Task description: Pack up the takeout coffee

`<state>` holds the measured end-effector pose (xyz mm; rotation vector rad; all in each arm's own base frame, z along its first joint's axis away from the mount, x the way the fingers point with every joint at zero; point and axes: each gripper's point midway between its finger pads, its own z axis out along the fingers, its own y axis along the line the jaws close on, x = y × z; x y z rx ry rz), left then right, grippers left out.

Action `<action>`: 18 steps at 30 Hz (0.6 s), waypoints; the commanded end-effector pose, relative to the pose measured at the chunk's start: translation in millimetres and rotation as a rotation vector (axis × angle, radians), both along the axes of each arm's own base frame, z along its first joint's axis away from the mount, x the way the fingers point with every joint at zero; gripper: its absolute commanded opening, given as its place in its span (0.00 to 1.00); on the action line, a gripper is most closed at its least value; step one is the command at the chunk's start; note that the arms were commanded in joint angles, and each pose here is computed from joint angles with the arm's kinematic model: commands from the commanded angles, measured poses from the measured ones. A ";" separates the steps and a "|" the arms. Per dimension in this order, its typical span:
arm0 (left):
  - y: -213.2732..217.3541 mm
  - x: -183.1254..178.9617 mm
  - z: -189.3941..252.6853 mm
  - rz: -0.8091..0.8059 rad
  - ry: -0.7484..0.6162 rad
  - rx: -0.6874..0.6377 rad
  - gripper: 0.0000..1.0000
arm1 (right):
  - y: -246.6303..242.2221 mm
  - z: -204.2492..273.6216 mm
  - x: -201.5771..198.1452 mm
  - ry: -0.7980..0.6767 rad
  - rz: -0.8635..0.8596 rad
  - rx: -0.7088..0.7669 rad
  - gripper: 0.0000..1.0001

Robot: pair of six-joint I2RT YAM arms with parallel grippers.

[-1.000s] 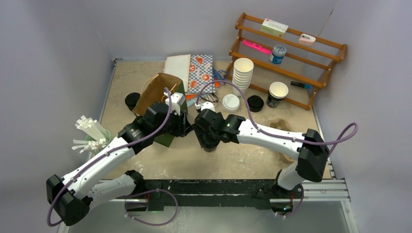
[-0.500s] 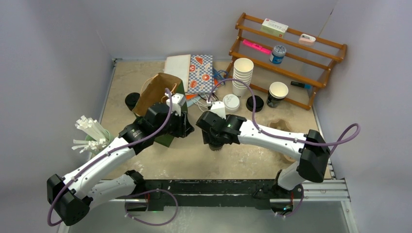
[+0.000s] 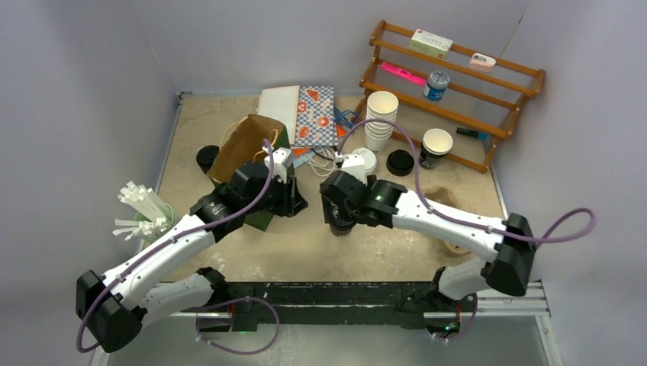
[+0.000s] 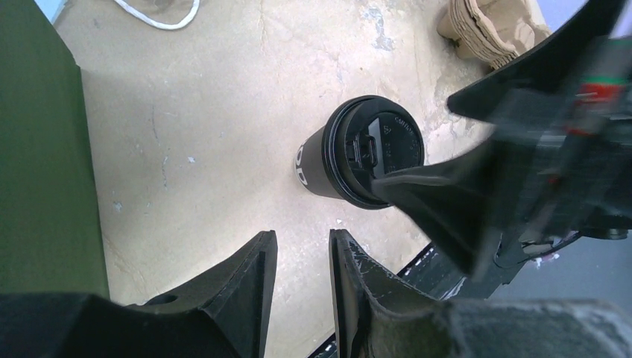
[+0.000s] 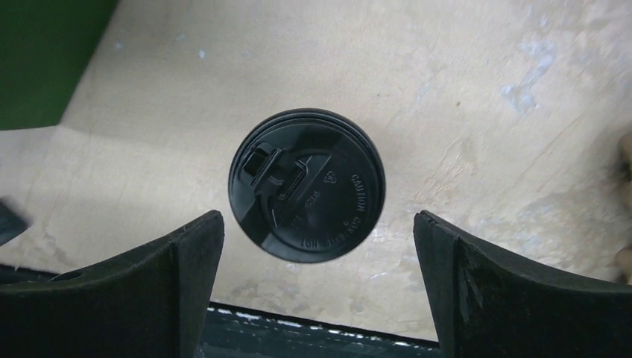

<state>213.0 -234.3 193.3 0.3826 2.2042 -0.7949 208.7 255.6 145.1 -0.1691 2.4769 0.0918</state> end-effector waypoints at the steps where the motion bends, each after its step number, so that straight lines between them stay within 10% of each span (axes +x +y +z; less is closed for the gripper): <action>1: -10.0 -0.6 2.8 -0.027 0.001 -0.044 0.35 | -4.7 39.4 2.5 -0.104 0.202 -0.002 0.98; 10: -12.3 0.3 9.7 -0.037 -0.013 -0.054 0.36 | 36.6 57.2 -24.6 -0.200 0.758 0.117 0.98; 18: 3.9 1.5 31.5 0.015 -0.079 -0.040 0.37 | 28.6 78.1 -17.5 -0.171 0.910 0.225 0.98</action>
